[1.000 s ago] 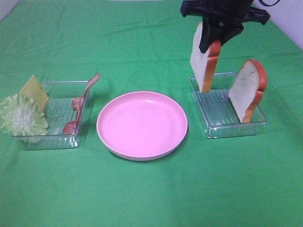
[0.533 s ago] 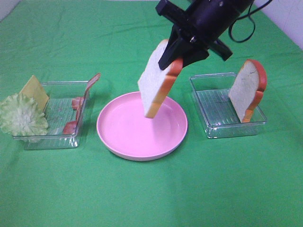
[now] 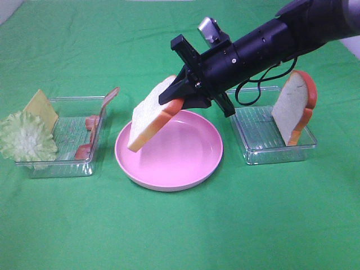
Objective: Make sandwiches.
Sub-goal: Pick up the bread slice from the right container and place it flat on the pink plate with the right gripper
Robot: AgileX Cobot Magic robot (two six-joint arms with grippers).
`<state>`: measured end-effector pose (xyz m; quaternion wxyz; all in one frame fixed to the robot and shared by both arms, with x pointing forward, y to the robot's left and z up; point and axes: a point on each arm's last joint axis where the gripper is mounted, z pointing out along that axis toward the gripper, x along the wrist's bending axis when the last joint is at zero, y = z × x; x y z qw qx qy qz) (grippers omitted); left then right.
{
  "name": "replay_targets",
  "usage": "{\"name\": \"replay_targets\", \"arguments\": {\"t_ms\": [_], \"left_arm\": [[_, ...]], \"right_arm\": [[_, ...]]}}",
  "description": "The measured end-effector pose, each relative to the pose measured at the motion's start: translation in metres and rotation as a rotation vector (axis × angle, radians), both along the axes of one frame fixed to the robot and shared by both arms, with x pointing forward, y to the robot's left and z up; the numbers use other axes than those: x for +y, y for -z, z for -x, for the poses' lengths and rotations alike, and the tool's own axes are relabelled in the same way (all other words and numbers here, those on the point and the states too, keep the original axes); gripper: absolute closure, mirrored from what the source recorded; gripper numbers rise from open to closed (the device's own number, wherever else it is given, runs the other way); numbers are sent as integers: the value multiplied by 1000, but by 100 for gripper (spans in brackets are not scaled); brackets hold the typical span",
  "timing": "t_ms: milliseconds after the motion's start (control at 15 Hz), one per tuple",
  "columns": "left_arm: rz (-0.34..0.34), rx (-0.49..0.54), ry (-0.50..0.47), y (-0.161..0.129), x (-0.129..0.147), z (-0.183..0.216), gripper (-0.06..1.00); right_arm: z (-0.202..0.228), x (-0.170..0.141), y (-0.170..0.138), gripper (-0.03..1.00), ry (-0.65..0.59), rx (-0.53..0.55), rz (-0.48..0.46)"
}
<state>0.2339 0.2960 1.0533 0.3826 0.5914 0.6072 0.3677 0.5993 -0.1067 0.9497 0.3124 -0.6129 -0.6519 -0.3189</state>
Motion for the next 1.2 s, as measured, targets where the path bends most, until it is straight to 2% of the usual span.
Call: {"name": "replay_targets", "arguments": {"t_ms": [133, 333, 733, 800, 867, 933, 1200], "left_arm": [[0, 0, 0, 0, 0, 0, 19], [0, 0, 0, 0, 0, 0, 19], [0, 0, 0, 0, 0, 0, 19], [0, 0, 0, 0, 0, 0, 19], [0, 0, 0, 0, 0, 0, 19], [0, 0, 0, 0, 0, 0, 19], [0, 0, 0, 0, 0, 0, 19]], "right_arm": [[-4, 4, 22, 79, 16, 44, -35], [-6, 5, 44, 79, 20, 96, -30], [-6, 5, 53, 78, 23, 113, -21], [-6, 4, 54, 72, 16, 112, -11], [-5, 3, 55, 48, -1, 109, 3], [-4, 3, 56, 39, -19, 105, 15], [-7, 0, 51, 30, -134, 40, 97]]}}
